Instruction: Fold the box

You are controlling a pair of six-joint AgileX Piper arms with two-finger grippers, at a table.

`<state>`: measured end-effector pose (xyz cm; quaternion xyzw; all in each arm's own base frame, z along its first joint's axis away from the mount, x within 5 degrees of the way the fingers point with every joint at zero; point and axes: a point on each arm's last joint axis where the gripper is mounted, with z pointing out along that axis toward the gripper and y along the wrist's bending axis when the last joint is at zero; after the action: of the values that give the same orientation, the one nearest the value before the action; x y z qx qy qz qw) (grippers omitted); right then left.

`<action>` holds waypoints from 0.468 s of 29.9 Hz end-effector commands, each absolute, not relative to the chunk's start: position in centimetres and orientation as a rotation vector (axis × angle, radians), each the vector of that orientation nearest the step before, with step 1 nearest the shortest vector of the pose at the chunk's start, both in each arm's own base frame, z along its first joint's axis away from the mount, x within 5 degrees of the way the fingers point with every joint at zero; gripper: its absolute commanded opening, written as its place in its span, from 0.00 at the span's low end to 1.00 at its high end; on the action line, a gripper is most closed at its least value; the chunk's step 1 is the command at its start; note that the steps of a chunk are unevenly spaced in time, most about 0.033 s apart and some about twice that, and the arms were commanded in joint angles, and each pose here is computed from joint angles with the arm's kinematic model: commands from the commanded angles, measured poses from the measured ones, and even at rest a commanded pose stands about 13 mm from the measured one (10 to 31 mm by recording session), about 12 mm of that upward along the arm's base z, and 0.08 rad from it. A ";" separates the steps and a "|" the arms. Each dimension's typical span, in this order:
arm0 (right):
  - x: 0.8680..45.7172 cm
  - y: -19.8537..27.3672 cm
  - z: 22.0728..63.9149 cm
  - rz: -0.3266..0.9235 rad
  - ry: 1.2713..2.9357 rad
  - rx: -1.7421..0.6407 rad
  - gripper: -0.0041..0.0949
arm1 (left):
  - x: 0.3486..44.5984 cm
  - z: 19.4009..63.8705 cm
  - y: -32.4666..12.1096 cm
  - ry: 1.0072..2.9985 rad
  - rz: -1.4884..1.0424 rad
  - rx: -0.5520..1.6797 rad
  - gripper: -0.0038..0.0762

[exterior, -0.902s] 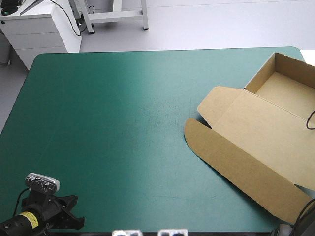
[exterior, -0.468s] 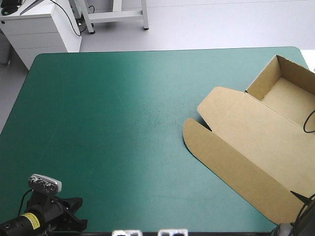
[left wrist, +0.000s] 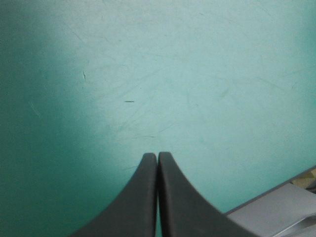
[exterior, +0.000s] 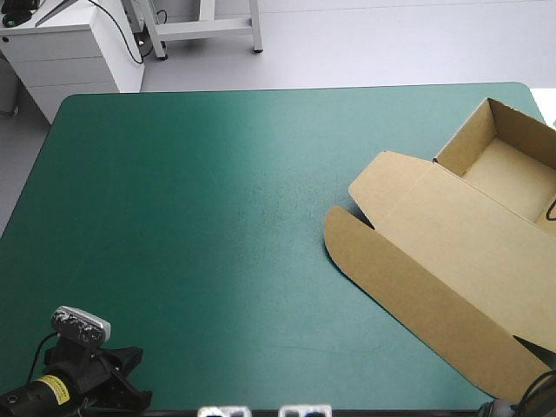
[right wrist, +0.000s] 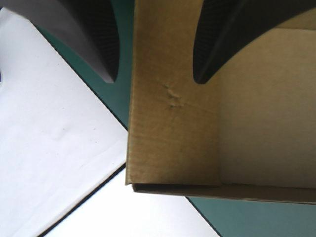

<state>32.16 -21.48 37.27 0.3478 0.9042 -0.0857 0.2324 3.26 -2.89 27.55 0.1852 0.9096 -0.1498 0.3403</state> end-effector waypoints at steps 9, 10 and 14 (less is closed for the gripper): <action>23.4 -9.6 51.5 0.145 2.114 0.480 0.30 | 4.1 27.6 -2.5 2.292 -0.266 0.551 0.04; 22.3 -8.4 52.4 0.141 2.090 0.440 0.26 | 4.2 27.7 -2.5 2.283 -0.262 0.549 0.04; 18.4 -3.5 55.0 0.138 2.019 0.218 0.11 | 4.3 27.8 -2.5 2.263 -0.261 0.543 0.04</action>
<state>22.22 -6.82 52.23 0.1568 0.8637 0.0587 0.4754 3.85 -2.35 26.69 0.2165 0.9049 -0.0964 0.3535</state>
